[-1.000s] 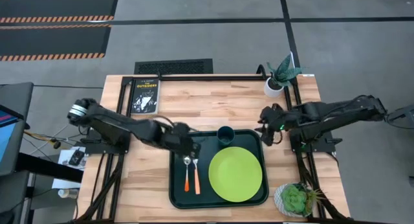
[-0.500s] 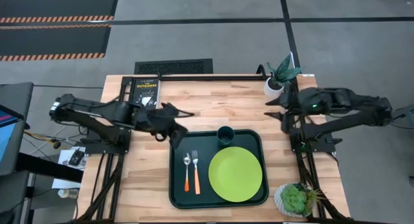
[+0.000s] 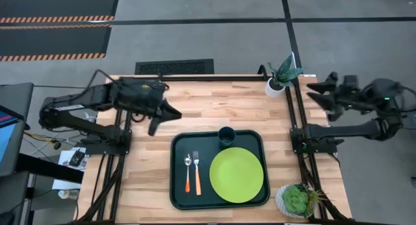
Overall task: Pick and place plate/cup/fork/spoon on tray
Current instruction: Return to Home Position
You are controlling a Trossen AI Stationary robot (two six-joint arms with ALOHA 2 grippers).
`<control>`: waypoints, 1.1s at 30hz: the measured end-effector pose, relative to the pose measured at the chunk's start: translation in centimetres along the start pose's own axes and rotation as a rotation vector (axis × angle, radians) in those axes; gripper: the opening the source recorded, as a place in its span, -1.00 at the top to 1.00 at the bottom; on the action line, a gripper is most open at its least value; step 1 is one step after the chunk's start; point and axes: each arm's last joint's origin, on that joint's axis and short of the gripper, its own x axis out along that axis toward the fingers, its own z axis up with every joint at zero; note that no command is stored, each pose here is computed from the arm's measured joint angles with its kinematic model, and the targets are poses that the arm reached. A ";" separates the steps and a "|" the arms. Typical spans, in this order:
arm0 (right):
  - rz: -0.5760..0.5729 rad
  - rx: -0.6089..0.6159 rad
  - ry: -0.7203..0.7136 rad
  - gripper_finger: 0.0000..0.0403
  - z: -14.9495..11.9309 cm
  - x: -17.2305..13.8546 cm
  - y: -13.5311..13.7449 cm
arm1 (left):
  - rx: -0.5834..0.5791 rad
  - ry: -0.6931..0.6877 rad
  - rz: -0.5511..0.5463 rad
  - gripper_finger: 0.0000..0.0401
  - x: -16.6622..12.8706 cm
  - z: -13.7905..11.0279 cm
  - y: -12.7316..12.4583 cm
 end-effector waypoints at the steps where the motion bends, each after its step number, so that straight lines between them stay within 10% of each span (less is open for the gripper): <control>1: 0.004 0.009 -0.016 -0.02 0.0 -0.6 -0.1 | 0.017 -0.016 -0.013 0.82 -0.5 0.2 0.2; 7: 0.002 0.078 -0.056 -0.02 -2.4 -1.7 -0.9 | 0.056 -0.125 -0.097 0.82 -2.8 -1.2 1.2; 33: 0.156 0.097 0.087 -0.02 -16.6 5.8 -1.7 | -0.319 -0.468 -0.278 0.82 -1.7 -22.3 6.8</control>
